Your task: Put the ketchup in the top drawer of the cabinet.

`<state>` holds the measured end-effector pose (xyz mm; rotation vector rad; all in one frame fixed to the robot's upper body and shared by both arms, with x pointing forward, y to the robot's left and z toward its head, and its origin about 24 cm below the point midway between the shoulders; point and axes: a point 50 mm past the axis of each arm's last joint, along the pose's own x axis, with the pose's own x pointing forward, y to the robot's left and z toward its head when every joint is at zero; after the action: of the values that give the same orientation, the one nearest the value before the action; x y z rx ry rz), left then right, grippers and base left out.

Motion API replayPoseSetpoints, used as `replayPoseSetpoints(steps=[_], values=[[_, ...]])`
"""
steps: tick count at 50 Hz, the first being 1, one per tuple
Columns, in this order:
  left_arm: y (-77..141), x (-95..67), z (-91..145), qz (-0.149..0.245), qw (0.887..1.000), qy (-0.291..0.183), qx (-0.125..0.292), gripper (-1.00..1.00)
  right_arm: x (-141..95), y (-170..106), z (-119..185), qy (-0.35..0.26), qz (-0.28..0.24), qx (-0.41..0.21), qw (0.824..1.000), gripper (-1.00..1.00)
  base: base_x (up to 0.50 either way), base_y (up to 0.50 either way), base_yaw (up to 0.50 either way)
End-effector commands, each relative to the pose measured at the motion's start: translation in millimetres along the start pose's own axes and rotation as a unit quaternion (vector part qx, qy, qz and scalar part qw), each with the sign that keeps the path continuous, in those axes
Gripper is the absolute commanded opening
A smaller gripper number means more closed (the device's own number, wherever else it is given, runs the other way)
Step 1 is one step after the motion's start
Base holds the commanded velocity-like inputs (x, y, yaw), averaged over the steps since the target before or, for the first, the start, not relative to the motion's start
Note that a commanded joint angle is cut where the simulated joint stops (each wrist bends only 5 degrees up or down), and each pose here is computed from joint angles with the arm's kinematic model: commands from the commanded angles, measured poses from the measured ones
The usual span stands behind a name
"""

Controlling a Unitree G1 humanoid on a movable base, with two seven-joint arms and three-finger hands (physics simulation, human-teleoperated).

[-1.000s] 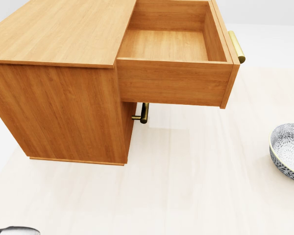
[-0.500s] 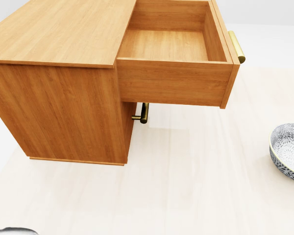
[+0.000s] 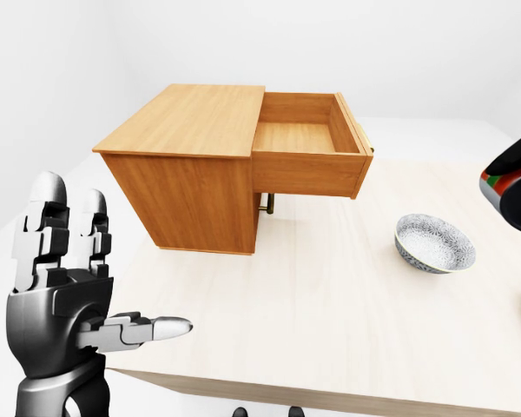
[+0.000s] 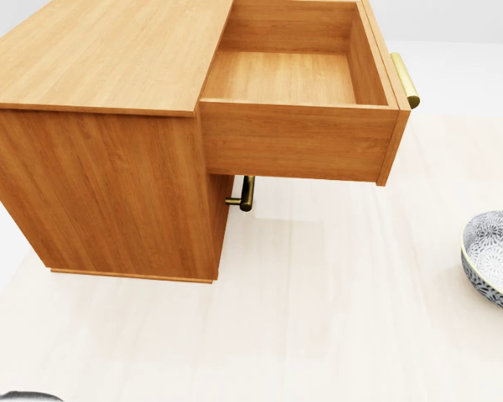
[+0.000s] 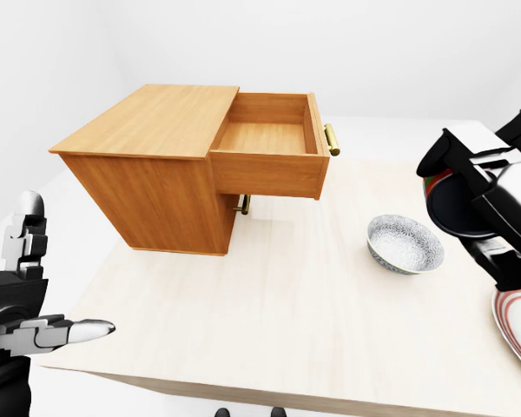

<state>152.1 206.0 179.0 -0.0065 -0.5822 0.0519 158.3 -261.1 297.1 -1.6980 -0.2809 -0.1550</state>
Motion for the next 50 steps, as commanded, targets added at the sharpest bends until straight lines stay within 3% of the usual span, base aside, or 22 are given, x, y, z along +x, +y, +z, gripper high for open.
replayPoseSetpoints(steps=[1,11,14,19,29,39,45,50], values=[[0,-0.1,0,0.0,1.0,0.0,0.0,1.0,2,-10,10,-0.021,-0.013,-0.03,0.999,-1.0,0.0,0.0,0.0],[-1,-0.1,3,0.0,1.0,-0.006,0.0,1.0,18,-20,16,-0.042,-0.011,-0.074,0.996,-1.0,0.0,0.0,0.0],[1,0.9,3,0.002,1.0,-0.009,0.001,1.0,37,-34,12,-0.046,-0.011,-0.092,0.995,-1.0,0.0,0.0,0.0],[3,1.0,5,0.005,1.0,-0.014,0.002,1.0,65,-66,-3,-0.047,-0.011,-0.067,0.997,-1.0,0.0,0.0,0.0],[3,1.4,4,0.006,1.0,-0.012,0.002,1.0,123,-106,-56,0.08,-0.008,-0.02,0.997,-1.0,0.0,0.0,0.0],[2,2.0,4,0.006,1.0,-0.013,0.002,1.0,162,-140,-79,0.184,-0.011,0.045,0.982,-1.0,0.0,0.0,0.0],[2,2.2,3,0.006,1.0,-0.011,0.002,1.0,180,-149,-75,0.226,0.001,0.09,0.97,-1.0,0.0,0.0,0.0],[1,1.6,3,0.004,1.0,-0.01,0.002,1.0,192,-158,-60,0.205,0.012,0.138,0.969,-1.0,0.0,0.0,0.0]])
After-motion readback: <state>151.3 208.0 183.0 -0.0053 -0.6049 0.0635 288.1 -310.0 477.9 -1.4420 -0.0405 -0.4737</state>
